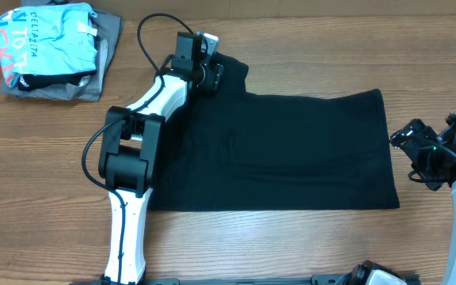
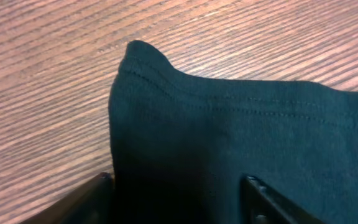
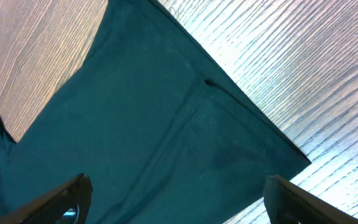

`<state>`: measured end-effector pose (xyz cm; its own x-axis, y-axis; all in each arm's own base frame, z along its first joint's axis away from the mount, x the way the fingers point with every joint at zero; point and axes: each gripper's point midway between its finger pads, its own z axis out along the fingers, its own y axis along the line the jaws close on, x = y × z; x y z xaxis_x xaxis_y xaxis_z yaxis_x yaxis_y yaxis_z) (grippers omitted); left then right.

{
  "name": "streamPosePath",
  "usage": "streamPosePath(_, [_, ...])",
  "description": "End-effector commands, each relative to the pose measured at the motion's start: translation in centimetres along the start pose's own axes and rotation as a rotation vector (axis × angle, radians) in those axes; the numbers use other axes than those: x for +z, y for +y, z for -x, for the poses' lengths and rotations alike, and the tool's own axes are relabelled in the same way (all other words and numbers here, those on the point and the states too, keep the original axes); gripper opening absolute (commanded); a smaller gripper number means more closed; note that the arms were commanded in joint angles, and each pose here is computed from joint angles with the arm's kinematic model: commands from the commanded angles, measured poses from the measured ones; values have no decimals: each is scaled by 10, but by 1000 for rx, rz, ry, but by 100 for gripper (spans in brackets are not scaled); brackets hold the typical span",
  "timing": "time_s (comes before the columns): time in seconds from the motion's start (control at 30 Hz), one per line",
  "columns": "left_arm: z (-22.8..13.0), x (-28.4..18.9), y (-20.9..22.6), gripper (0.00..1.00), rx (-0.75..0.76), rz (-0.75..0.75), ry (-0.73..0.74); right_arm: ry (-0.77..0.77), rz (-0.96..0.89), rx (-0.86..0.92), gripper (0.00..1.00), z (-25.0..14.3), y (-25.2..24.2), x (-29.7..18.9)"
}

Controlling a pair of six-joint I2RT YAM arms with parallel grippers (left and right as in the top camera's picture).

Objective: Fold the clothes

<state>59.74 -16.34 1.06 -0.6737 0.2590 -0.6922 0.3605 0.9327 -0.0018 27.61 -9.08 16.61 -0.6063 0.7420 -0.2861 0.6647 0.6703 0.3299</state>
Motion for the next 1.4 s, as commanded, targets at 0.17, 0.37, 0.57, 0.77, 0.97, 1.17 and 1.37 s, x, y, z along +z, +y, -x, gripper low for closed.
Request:
streamPosePath(0.17, [-11,14,7,4,-4,15,18,-53,26,-18,88,12,7,-6])
streamPosePath(0.37, [-9,14,7,4,-7,15,11,-153,81,-53,88,37,22,-9])
streamPosePath(0.57, [-11,14,7,4,-8,14,18,-248,151,-199,88,65,60,11])
streamPosePath(0.77, [-12,14,6,4,-7,13,22,-154,123,-256,88,80,72,90])
streamPosePath(0.97, [-18,14,6,4,-9,11,46,-123,7,-335,85,97,75,148])
streamPosePath(1.17, [-25,14,5,4,-12,8,76,-158,-48,-390,83,114,81,182])
streamPosePath(1.37, [-29,13,4,5,-13,7,94,-195,-31,-396,80,123,84,207])
